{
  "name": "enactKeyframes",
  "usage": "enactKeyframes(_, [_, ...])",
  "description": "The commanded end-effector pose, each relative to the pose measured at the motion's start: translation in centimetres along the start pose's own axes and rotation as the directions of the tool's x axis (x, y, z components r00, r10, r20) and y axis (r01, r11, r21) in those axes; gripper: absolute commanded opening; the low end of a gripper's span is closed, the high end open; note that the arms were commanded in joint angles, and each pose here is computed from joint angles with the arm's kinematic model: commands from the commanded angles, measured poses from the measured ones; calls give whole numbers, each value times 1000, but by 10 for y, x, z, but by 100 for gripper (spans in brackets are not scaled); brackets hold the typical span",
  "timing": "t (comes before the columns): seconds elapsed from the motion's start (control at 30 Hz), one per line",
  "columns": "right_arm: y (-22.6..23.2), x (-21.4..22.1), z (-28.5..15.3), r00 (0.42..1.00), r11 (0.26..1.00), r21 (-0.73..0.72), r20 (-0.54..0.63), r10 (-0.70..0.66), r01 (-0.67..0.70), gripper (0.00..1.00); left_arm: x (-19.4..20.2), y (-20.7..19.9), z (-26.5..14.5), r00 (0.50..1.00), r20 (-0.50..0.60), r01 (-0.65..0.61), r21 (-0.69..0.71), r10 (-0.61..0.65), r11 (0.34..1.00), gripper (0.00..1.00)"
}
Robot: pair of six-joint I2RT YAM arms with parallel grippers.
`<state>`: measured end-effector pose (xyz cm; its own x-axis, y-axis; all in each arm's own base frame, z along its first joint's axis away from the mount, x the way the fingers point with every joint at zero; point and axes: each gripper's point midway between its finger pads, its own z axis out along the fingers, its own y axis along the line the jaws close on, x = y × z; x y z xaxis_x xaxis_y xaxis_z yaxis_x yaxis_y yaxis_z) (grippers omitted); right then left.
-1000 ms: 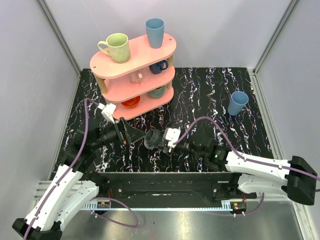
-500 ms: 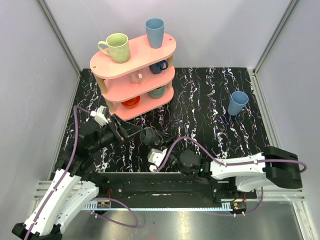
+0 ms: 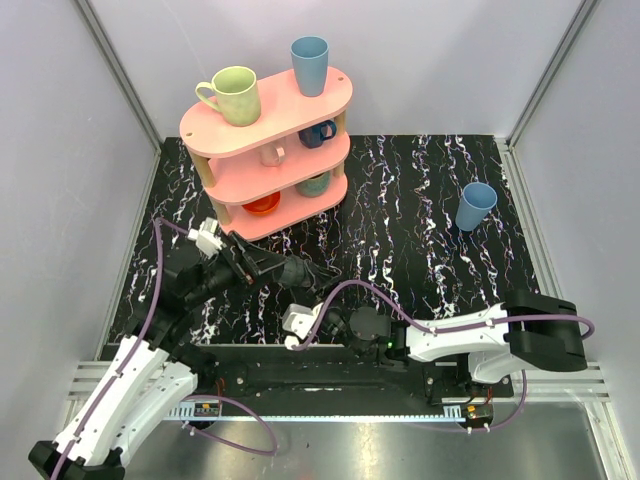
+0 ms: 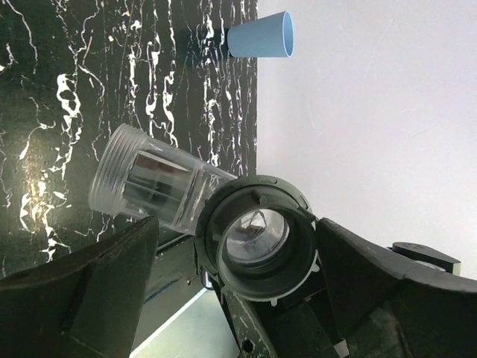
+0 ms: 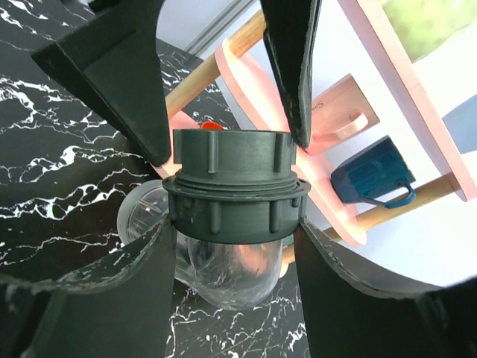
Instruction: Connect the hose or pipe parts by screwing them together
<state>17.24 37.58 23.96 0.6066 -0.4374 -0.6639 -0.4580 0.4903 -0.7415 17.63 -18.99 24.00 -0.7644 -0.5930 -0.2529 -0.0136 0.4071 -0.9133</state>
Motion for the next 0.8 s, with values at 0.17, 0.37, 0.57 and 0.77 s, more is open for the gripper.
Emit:
enactKeyframes(0.17, [-17,-31,9,993,994,56,68,95,-99,0,7,-12,7,999,-44,24,121,-19,992,68])
enactKeyframes(0.37, [-4,-33,9,980,981,-27,54,193,-191,0,18,-18,2,990,-80,-99,205,117,974,15])
enactKeyframes(0.57, [-4,-31,11,906,891,-204,41,422,-406,0,25,-4,6,950,-73,-280,235,304,931,0])
enactKeyframes(0.77, [-5,-40,-4,783,702,-462,23,621,-543,0,30,-14,1,843,54,-508,405,535,760,0])
